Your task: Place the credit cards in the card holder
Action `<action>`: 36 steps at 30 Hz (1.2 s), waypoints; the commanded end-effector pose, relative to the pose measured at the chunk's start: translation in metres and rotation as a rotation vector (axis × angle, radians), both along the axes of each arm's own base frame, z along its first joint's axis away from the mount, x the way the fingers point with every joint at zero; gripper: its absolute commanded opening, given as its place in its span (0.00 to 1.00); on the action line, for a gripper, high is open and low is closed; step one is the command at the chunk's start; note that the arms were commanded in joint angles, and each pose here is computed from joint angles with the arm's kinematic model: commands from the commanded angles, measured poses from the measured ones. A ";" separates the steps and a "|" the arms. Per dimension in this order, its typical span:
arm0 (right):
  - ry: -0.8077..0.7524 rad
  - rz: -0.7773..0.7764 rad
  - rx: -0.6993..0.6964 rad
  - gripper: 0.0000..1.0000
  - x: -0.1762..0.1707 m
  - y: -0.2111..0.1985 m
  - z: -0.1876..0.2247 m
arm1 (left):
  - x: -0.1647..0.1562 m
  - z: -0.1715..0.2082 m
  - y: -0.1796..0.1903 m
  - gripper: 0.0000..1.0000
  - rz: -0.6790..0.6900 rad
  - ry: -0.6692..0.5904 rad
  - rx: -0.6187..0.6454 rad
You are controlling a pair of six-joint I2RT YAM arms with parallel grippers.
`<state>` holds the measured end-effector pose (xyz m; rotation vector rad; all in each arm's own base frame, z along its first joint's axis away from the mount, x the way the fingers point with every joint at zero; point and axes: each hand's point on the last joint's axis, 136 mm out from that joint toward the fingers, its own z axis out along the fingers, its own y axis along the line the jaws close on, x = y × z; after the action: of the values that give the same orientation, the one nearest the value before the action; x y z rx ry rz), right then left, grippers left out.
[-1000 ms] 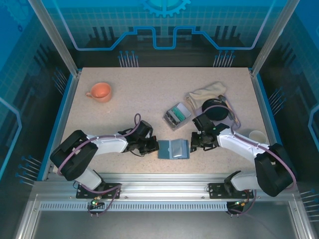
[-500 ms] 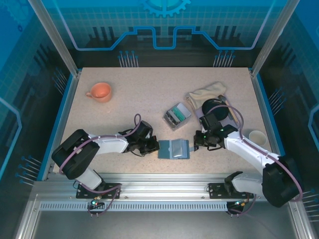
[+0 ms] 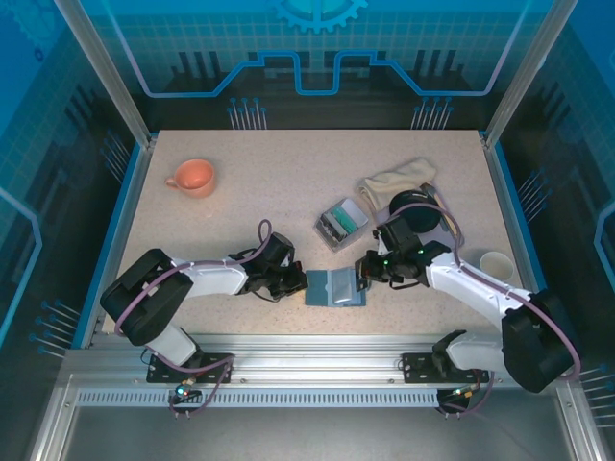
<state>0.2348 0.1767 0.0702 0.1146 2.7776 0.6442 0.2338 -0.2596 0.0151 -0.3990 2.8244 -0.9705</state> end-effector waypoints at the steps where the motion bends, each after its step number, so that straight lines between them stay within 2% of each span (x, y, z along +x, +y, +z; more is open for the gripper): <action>1: 0.018 0.001 0.002 0.00 -0.003 0.003 -0.007 | -0.005 -0.013 0.006 0.00 0.014 0.027 0.034; 7: 0.025 -0.003 -0.057 0.00 -0.008 -0.005 -0.014 | -0.005 -0.014 0.007 0.00 0.015 0.029 0.036; 15: 0.041 0.009 -0.049 0.00 -0.012 -0.001 -0.020 | -0.006 -0.014 0.006 0.00 0.013 0.030 0.034; 28: 0.000 0.030 0.083 0.00 -0.006 0.025 0.005 | -0.006 -0.014 0.002 0.00 0.007 0.031 0.032; 36: 0.010 0.087 0.214 0.00 -0.003 0.061 0.015 | -0.001 -0.010 -0.007 0.00 0.017 0.024 -0.003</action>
<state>0.2276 0.2111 0.0685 0.0874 2.7723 0.8237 0.2353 -0.2644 0.0150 -0.4059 2.8132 -0.9903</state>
